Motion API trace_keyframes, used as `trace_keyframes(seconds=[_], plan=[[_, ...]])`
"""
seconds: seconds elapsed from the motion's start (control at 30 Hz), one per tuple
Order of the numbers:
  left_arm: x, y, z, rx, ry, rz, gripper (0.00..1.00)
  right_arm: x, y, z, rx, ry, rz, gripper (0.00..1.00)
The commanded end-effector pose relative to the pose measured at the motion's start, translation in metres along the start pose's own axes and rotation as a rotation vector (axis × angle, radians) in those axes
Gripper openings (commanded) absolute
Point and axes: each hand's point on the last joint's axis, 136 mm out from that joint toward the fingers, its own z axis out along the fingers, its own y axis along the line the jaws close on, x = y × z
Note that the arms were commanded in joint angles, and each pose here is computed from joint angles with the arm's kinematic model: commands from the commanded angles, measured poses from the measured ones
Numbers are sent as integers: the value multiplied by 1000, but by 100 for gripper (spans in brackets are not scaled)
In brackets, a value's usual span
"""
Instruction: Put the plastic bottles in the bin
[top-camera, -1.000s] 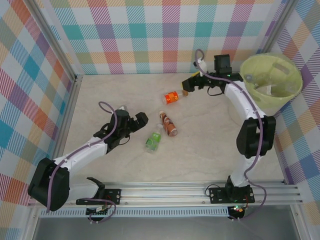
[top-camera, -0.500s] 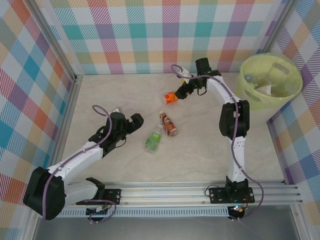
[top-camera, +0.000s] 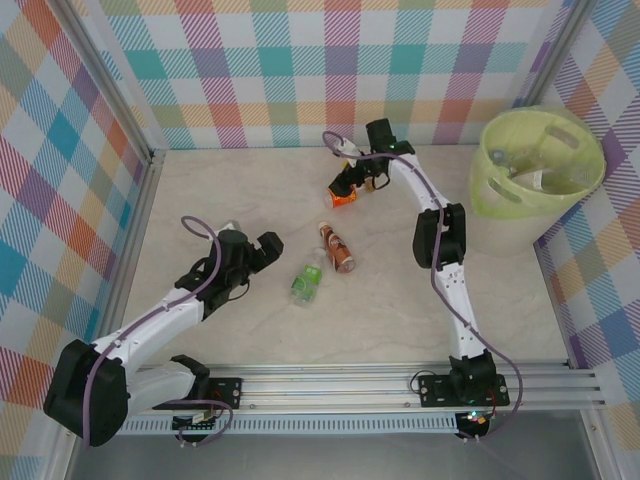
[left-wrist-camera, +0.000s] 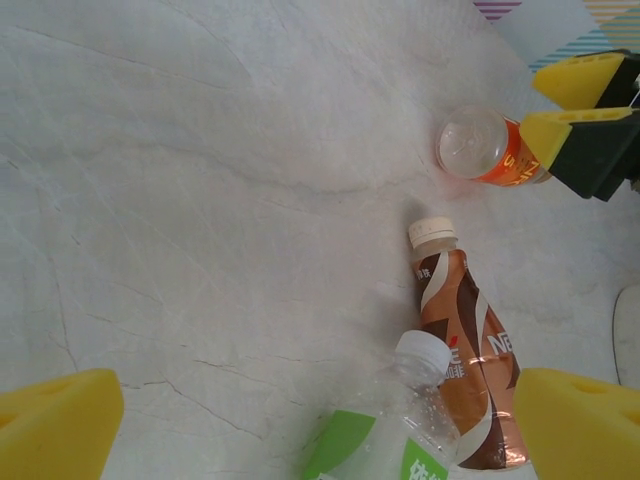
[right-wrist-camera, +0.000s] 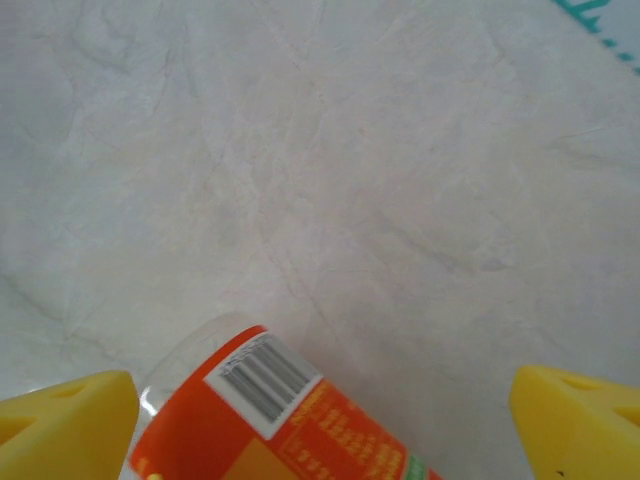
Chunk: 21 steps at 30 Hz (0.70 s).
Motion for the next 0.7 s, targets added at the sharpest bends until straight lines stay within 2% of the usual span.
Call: trace_keyframes(seconds=[0.0,0.23,0.43,0.6,0.67], plan=[[-6,8,-4,-18,-30,-13,100,4,30,-4,-130,20,61,95],[-4,9,-3,-10,-26,-18,100,31,52,-14,-184,144,53,92],[-3,9,-1,-5,-23,-27,100,38,54,-12,-144,193,-48,91],[-3,12,-4,-10,-29,-29,100,55,55,-20,-117,299,-85,96],[-3,14,-5,-13,-37,-31,100,45,62,-30,-123,274,-47,98]])
